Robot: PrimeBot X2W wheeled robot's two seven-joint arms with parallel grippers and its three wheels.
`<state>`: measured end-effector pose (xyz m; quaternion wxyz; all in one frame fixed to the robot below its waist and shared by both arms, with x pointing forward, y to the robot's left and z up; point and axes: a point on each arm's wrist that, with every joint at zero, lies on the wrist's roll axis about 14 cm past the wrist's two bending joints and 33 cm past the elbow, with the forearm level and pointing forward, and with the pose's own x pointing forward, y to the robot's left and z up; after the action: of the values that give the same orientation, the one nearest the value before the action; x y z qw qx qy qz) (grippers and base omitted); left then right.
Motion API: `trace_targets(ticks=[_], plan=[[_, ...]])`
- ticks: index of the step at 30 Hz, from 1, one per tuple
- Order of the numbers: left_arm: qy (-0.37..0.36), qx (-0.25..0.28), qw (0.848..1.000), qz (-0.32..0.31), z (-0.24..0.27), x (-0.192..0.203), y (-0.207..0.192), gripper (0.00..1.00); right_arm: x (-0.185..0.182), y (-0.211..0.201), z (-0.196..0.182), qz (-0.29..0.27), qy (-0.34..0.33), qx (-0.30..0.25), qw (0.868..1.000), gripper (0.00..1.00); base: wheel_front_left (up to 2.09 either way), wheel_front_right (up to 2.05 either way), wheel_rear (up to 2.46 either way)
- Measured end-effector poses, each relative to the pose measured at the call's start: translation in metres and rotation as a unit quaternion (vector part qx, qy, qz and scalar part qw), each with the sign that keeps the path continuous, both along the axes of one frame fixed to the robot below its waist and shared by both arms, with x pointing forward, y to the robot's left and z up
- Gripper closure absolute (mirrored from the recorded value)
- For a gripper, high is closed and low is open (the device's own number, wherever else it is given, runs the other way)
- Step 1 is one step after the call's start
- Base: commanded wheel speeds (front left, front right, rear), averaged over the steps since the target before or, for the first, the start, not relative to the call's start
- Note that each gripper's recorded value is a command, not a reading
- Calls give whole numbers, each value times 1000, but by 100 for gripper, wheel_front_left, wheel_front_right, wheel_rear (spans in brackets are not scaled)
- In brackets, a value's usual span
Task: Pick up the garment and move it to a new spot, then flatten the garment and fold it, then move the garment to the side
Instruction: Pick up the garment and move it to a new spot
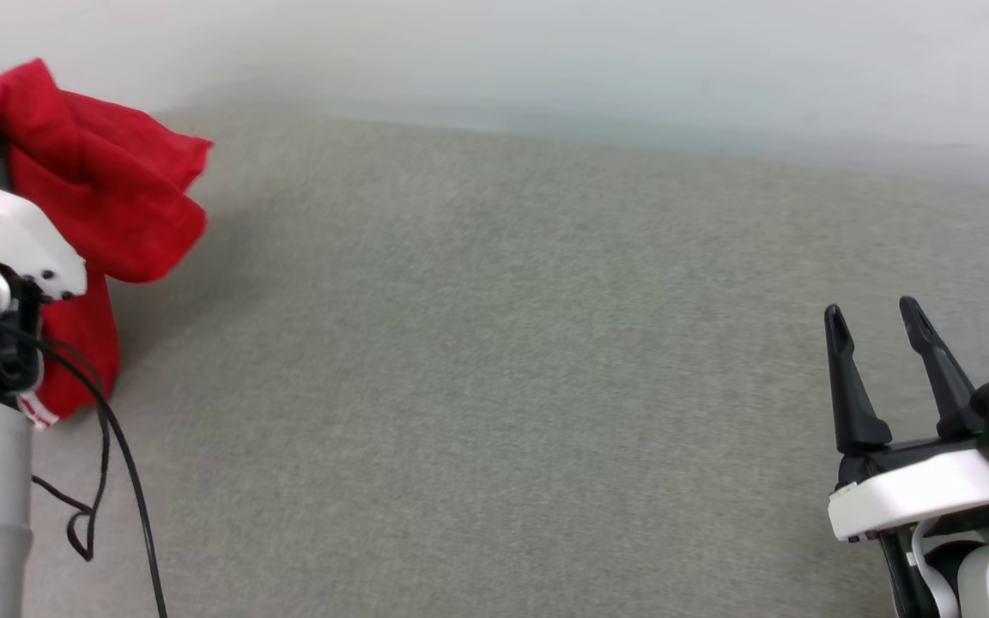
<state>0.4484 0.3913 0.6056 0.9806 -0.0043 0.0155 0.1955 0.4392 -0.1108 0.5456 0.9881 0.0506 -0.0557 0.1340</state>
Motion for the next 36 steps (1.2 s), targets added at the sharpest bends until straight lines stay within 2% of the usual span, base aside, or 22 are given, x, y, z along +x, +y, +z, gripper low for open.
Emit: trace_targets(ticks=[5, 9, 10, 11, 14, 18, 21, 23, 30, 36], plan=[[-30, -3, 998, -56, 10, 12, -43, 100, -17, -22, 9, -30, -7, -1, 1000, 0, 0, 0, 0], [-45, -12, 992, -117, 14, 25, -93, 100, -31, -42, 11, -58, -8, -4, 998, 0, 0, 0, 0], [-43, -18, 987, -154, 11, 29, -122, 100, -38, -52, 12, -72, -6, -5, 997, 0, 0, 0, 0], [-43, -18, 987, -154, 11, 29, -122, 100, -38, -52, 12, -72, -6, -5, 997, 0, 0, 0, 0], [-37, -27, 976, -213, 6, 35, -170, 100, -48, -69, 13, -96, -5, -5, 995, 0, 0, 0, 0], [-31, -36, 953, -298, 2, 37, -238, 100, -60, -90, 13, -128, -4, -5, 992, 0, 0, 0, 0], [-17, -29, 929, -368, -7, 32, -294, 100, -68, -105, 11, -150, -1, -2, 989, 0, 0, 0, 0], [2, -33, 908, -418, -20, 24, -334, 100, -72, -115, 9, -164, 1, 0, 986, 0, 0, 0, 0], [81, -69, 820, -562, -76, -22, -449, 100, -73, -129, -4, -187, 17, 6, 982, 0, 0, 0, 0], [140, -80, 742, -650, -116, -77, -509, 100, -68, -136, -17, -198, 31, 6, 980, 0, 0, 0, 0]])
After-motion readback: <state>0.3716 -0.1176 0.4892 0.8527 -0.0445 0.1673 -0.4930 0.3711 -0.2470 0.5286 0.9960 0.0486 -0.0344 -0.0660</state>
